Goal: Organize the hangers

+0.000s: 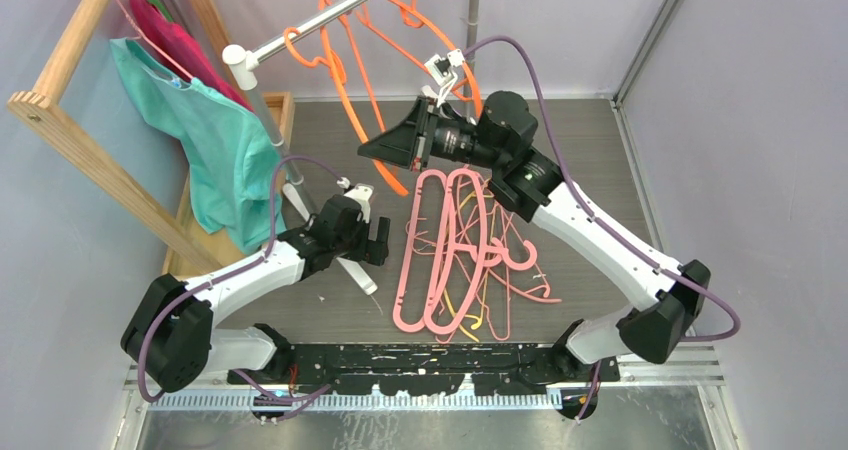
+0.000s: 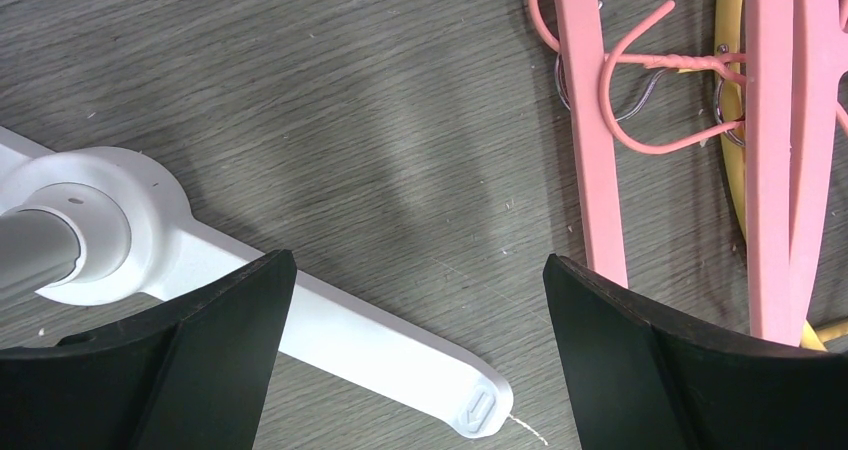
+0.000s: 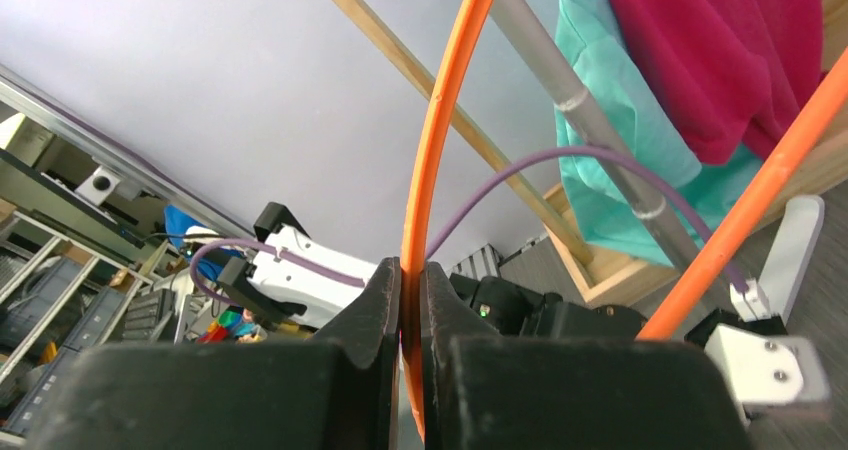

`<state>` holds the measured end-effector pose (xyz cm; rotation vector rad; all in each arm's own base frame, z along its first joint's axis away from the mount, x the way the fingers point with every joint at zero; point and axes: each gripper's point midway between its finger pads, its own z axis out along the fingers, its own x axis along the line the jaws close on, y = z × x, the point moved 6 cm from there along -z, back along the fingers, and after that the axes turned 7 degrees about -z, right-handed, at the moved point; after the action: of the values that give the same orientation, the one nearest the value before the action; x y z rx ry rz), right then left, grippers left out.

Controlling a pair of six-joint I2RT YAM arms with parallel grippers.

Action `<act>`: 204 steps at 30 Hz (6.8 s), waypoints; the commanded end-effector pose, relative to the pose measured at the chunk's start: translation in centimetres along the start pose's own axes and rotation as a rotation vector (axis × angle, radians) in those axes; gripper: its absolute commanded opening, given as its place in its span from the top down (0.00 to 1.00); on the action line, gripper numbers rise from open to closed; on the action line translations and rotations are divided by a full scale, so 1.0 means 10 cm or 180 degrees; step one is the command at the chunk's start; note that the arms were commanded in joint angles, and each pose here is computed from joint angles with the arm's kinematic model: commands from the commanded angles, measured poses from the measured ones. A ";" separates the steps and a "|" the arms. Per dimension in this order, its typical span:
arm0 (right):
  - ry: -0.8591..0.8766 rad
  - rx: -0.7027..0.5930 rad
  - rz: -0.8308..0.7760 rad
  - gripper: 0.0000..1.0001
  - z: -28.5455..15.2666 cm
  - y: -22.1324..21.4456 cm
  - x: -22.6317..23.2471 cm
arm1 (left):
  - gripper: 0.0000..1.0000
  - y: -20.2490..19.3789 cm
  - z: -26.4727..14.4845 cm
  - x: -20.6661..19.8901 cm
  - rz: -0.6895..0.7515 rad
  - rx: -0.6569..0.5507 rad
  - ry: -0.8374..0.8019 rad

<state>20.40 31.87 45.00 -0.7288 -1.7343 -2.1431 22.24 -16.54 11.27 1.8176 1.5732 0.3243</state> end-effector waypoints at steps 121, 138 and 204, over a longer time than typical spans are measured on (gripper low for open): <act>-0.3958 -0.0586 -0.1940 0.27 -0.81 0.97 -1.60 | 0.02 0.05 0.00 0.03 0.0021 -0.0207 0.0044; -0.5164 -0.0979 -0.2149 0.23 -1.66 1.33 -1.75 | 0.02 -0.01 -0.03 0.10 0.0016 -0.0197 0.0148; -0.3614 0.1280 0.0269 0.35 -2.02 -2.58 -1.49 | 0.02 0.03 0.10 0.04 0.0001 -0.0074 0.0130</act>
<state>15.18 16.71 13.18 -1.9923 -2.4772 -1.1950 21.95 -15.51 9.09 1.8856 1.6188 0.3793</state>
